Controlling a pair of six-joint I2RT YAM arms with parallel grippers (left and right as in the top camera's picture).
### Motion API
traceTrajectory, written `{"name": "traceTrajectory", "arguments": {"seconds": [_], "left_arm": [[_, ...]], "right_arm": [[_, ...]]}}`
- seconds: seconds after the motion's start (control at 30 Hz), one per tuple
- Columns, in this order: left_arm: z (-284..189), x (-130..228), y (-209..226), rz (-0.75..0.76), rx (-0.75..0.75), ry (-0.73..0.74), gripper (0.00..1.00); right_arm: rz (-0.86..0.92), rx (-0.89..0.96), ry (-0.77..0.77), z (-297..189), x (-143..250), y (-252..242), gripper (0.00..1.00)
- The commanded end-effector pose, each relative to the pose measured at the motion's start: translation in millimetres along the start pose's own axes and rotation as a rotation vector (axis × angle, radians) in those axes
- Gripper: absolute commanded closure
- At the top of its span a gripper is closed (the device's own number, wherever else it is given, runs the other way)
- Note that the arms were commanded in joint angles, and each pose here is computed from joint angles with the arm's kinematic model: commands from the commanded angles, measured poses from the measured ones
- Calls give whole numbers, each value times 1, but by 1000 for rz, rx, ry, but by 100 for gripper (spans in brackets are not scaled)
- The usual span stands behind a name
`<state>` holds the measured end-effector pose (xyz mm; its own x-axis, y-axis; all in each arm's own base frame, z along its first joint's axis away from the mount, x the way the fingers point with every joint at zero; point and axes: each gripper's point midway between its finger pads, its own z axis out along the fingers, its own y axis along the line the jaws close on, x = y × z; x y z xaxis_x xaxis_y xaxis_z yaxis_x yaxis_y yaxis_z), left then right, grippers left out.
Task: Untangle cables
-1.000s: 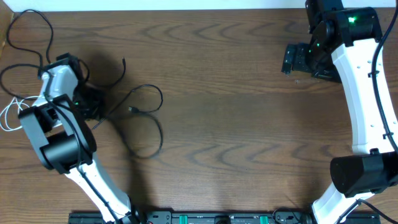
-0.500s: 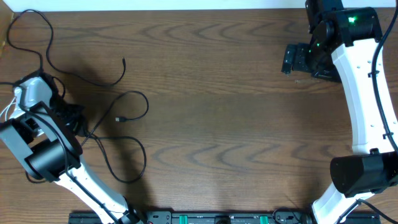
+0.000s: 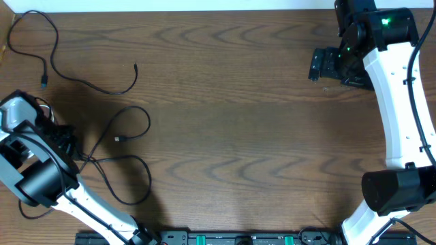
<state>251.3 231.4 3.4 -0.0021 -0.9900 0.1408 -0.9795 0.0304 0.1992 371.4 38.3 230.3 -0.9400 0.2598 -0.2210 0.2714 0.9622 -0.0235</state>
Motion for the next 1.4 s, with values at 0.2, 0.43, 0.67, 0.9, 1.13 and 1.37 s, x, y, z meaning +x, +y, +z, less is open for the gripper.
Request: {"name": "traceTrajectory", "arguments": {"seconds": [0.2,0.43,0.67,0.9,1.13,1.37], "left_arm": [[-8,-24,22,-82,26,-21,93],[-51,-30,21,-86,137,-113,92],[-105,-27,13,-59,268,-251,91],[-138,-25,-1,4,361,-355,69],[-148,-32,-20,87,405,-427,32],[-164,-72,-5,41,305,-644,11]], "right_arm": [[-1,6,-25,-6,-4,-3,1],[-1,6,-25,-6,-4,-3,1],[-1,6,-25,-6,-4,-3,1],[-1,6,-25,-6,-4,-3,1],[-1,6,-25,-6,-4,-3,1],[-1,6,-25,-6,-4,-3,1]]}}
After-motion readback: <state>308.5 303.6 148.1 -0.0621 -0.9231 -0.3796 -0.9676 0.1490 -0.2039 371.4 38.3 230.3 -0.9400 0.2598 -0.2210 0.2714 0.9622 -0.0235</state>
